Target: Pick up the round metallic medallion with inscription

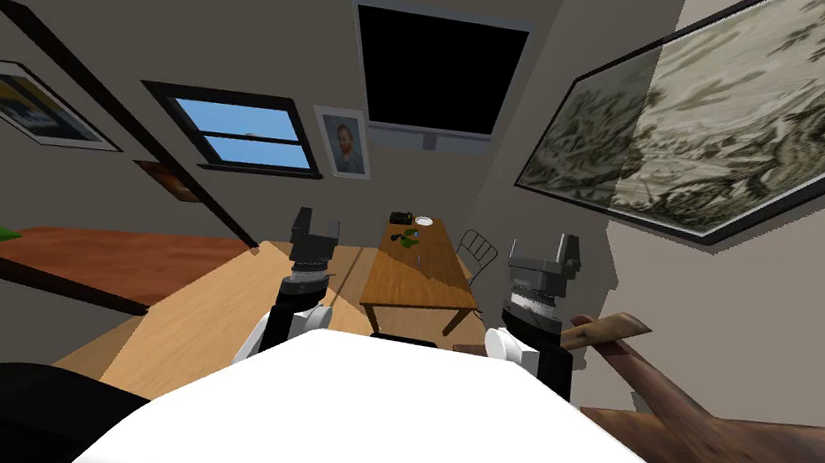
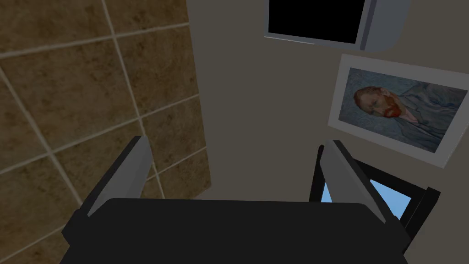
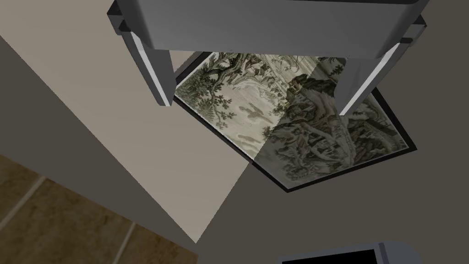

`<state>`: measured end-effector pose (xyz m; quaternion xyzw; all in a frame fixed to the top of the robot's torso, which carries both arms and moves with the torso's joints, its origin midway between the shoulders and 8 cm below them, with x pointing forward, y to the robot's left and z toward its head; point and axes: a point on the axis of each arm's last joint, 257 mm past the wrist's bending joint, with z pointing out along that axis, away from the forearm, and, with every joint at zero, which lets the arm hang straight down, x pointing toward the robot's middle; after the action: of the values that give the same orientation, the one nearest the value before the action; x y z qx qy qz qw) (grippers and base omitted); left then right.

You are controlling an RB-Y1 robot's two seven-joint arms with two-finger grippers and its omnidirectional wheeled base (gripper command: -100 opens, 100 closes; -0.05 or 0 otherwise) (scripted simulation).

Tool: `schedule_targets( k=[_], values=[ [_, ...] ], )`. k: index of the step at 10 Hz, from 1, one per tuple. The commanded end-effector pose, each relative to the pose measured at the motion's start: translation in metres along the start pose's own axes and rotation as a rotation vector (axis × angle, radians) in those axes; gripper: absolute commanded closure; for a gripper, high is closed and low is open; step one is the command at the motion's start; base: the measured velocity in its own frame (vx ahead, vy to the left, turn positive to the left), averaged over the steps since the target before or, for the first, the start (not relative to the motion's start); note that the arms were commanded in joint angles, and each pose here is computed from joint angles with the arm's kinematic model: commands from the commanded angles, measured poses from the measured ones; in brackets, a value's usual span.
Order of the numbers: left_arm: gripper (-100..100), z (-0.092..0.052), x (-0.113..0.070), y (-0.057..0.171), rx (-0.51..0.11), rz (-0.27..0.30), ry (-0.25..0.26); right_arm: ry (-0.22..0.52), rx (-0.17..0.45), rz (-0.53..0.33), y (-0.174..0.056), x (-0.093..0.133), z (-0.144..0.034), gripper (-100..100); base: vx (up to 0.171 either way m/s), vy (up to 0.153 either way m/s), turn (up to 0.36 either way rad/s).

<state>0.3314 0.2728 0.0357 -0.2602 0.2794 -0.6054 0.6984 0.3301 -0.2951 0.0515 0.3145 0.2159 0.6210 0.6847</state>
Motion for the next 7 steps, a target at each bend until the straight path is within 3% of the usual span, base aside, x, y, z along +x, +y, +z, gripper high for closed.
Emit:
schedule_targets(
  k=[1, 7],
  values=[
    [0, 0.000, 0.000, 0.000, 0.000, 0.000, 0.000, 0.050, 0.022, -0.029, -0.012, 0.007, -0.003, -100, -0.030, 0.006, 0.076],
    [0, 0.000, 0.000, 0.000, 0.000, 0.000, 0.000, 0.200, 0.138, -0.161, -0.078, 0.019, -0.024, -100, -0.074, 0.014, 0.138]
  ],
)
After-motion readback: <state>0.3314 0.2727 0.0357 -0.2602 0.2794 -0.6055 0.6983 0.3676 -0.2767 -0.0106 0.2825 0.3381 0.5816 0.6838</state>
